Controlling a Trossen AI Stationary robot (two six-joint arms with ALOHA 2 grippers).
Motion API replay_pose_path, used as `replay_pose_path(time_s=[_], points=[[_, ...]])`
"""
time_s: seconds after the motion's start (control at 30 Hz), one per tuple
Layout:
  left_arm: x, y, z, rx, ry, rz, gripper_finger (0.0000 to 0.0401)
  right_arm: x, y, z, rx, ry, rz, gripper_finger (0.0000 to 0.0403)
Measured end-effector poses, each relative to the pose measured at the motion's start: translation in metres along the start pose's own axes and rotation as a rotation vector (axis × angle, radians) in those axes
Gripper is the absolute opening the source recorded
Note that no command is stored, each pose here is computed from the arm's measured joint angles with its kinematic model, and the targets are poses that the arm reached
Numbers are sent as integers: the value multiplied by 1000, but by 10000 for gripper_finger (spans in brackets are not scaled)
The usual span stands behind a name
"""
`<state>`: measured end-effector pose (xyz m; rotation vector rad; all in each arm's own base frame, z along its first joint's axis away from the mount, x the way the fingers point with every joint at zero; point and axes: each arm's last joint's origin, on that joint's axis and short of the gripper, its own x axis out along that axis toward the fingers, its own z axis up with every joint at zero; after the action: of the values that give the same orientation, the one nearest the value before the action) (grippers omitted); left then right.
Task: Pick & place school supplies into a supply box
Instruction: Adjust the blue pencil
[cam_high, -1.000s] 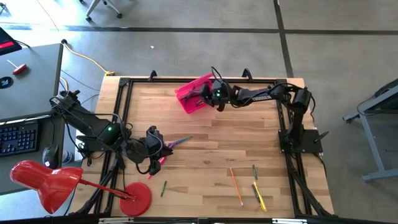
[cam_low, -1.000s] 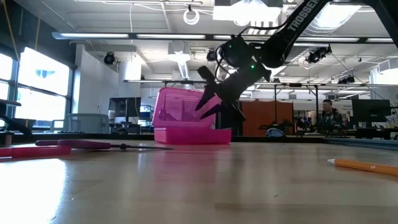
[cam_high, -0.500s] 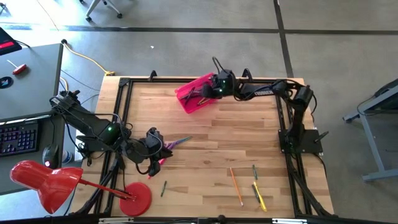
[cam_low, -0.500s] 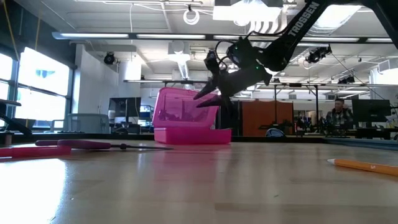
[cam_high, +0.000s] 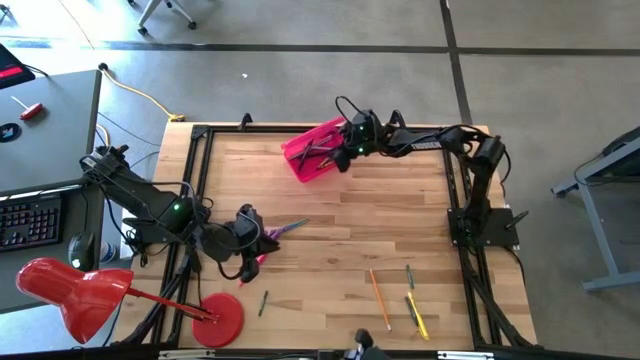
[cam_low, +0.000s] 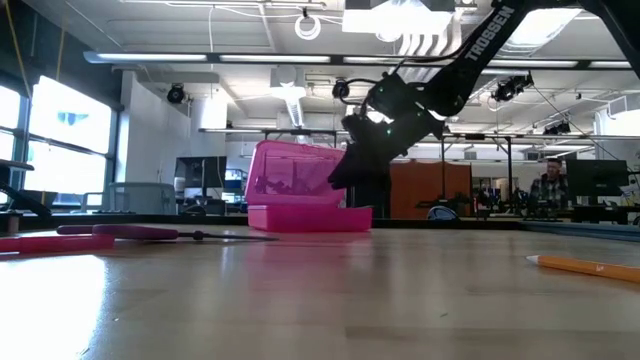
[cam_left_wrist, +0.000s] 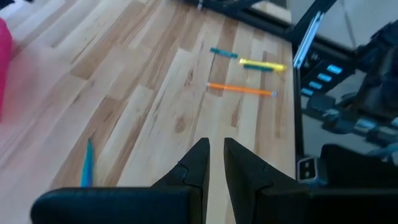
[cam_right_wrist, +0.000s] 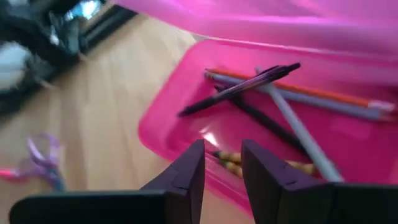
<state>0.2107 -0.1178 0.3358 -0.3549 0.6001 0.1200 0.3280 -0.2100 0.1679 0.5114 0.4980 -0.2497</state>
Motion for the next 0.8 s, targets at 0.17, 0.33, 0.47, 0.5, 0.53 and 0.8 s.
replay_pose_path(time_s=[0.17,0.33,0.47,0.5,0.53,0.8], points=[[0,-1,2,-35,-18,-13,81,0,-4,-5,-189,39,-148,83],[0,-1,2,-57,-29,1,81,-2,-12,-10,-355,119,-316,83],[0,-1,2,-61,-35,7,81,-3,-12,-16,-396,189,-317,83],[0,-1,2,-62,-36,9,81,-3,-12,-17,-404,198,-320,83],[0,-1,2,-62,-40,13,81,-3,-12,-17,-408,201,-319,83],[0,0,3,-61,-52,28,81,-4,-13,-18,-465,220,-354,82]])
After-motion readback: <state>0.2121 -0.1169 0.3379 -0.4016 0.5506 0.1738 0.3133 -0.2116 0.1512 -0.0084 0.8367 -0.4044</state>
